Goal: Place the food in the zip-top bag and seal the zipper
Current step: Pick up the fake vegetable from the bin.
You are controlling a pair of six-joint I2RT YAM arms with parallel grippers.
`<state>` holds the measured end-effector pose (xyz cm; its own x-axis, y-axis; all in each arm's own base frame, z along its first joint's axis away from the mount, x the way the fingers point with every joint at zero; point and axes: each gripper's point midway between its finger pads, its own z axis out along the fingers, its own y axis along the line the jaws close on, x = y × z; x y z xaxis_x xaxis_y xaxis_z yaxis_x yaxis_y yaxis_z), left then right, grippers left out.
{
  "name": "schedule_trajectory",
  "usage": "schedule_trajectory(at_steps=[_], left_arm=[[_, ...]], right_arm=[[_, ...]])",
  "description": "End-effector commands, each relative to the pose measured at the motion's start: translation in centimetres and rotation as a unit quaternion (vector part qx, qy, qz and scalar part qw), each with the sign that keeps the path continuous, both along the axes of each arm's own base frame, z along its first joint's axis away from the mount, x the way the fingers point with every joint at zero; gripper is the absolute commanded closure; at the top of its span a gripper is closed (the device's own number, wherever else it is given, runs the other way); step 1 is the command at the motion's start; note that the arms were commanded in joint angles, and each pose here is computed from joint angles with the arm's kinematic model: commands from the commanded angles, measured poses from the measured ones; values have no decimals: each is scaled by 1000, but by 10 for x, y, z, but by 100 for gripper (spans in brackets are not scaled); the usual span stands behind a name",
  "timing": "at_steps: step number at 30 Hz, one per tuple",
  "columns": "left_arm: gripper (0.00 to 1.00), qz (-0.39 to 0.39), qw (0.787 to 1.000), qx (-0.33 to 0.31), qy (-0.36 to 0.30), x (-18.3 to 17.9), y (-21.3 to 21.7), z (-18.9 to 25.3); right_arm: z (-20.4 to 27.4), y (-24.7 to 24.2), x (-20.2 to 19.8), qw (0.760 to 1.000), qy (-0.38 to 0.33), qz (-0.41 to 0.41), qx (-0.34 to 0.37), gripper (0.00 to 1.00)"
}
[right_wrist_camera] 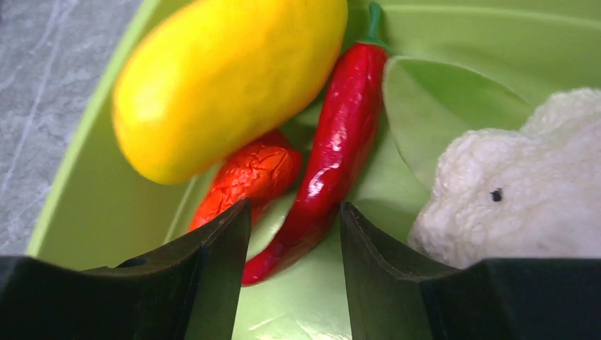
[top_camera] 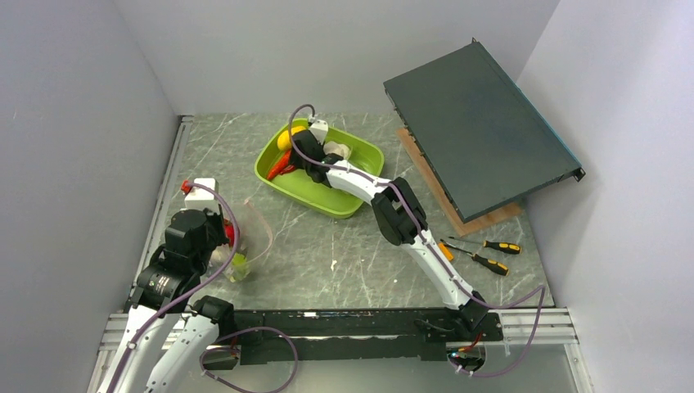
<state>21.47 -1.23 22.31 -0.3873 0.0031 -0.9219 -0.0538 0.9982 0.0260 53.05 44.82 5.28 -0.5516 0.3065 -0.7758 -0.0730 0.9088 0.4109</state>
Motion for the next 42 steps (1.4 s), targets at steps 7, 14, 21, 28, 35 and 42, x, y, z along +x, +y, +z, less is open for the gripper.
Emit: schedule_trajectory(at_steps=[7, 14, 21, 28, 35, 42], left_arm=[[100, -1, 1000, -7, -30, 4, -1, 12], [100, 0, 1000, -6, -29, 4, -1, 12], [100, -5, 999, -8, -31, 4, -2, 12], [100, -26, 999, -14, -42, 3, -9, 15], [100, -36, 998, -18, -50, 2, -12, 18], [100, -45, 998, -18, -47, 3, -15, 17]], right_arm=[[-54, -32, -17, 993, 92, -55, -40, 49], [-38, -32, -9, 995, 75, -46, -36, 61], [41, -35, -4, 999, -19, -2, -42, 90], [146, -46, -23, 995, -90, 41, -32, 100], [180, -56, -90, 987, -73, 141, -5, 100], [215, -47, -182, 939, -43, 340, 32, 100]])
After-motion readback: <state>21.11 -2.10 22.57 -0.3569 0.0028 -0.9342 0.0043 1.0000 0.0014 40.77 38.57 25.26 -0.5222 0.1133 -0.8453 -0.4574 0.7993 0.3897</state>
